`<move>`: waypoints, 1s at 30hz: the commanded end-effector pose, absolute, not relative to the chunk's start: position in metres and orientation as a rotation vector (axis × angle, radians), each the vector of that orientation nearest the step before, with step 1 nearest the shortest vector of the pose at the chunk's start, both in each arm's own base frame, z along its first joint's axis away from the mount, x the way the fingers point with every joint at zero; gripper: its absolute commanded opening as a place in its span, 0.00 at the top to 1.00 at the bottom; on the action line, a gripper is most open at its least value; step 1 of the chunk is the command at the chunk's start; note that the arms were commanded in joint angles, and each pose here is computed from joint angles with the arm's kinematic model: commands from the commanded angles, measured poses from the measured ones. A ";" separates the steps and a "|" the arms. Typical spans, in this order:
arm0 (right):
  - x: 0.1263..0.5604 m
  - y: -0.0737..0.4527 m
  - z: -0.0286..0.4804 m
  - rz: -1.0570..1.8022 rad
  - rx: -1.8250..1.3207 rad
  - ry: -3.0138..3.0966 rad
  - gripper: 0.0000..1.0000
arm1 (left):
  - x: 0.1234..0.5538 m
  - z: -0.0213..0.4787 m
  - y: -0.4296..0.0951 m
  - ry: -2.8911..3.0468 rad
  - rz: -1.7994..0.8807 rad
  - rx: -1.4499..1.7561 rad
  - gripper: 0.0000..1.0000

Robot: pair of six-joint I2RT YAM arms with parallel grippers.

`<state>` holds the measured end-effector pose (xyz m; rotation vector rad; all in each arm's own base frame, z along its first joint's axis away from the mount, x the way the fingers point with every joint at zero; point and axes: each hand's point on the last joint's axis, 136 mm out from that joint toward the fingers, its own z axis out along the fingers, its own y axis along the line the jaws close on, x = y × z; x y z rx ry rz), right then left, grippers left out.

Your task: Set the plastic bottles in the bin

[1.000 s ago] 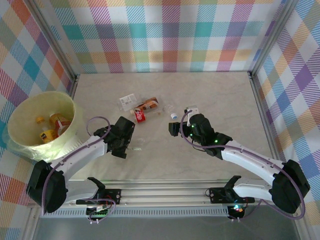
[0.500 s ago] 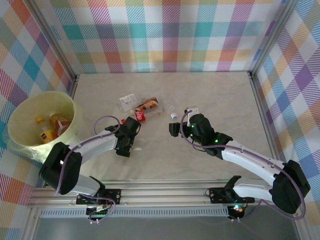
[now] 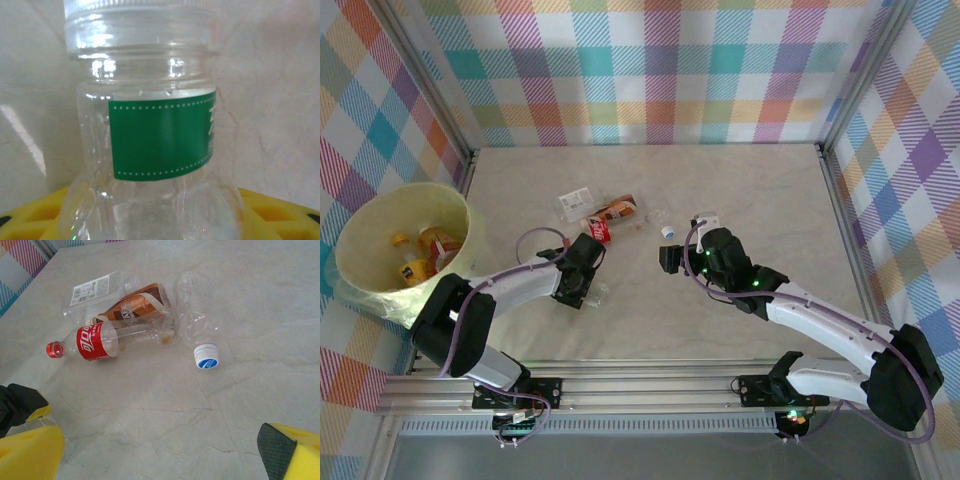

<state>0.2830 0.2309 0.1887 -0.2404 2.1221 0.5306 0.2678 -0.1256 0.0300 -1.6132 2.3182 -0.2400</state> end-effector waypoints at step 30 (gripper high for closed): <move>0.281 0.261 0.234 0.681 -0.404 1.948 0.00 | 0.298 0.345 -0.089 2.122 -0.159 -0.354 0.58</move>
